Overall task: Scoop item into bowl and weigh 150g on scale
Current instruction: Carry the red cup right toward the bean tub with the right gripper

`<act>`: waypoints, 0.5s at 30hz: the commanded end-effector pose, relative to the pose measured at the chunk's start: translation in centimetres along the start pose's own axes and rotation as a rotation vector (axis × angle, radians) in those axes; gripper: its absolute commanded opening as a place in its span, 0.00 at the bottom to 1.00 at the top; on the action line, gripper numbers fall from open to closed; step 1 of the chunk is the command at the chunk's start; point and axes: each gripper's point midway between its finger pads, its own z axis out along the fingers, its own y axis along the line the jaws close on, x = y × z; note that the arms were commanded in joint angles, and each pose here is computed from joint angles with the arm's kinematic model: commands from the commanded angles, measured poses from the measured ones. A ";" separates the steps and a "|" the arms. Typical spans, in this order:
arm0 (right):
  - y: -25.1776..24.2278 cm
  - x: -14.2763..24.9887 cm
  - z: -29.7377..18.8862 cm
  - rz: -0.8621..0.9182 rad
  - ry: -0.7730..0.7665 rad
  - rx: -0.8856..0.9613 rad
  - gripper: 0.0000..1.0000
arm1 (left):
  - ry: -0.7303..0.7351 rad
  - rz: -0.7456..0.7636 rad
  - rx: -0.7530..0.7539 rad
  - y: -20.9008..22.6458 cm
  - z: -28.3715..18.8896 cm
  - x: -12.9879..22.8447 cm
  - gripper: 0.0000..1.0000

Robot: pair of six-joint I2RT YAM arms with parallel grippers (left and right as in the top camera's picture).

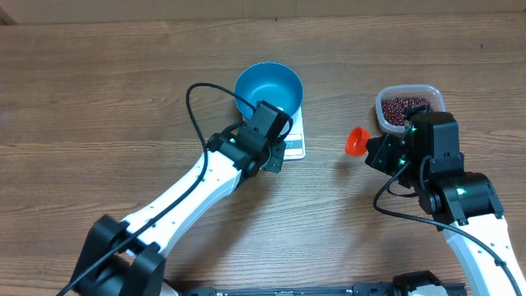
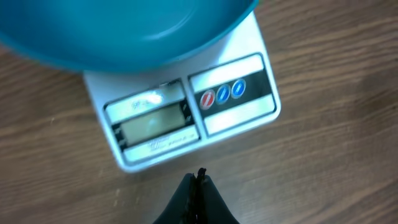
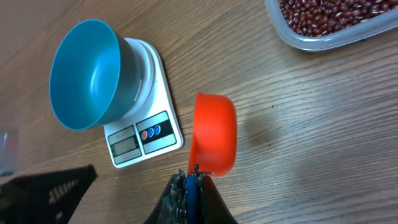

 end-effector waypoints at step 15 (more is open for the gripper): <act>0.5 -1.3 -0.9 -0.007 -0.050 -0.003 0.04 | 0.008 0.235 0.108 -2.5 4.2 0.2 0.04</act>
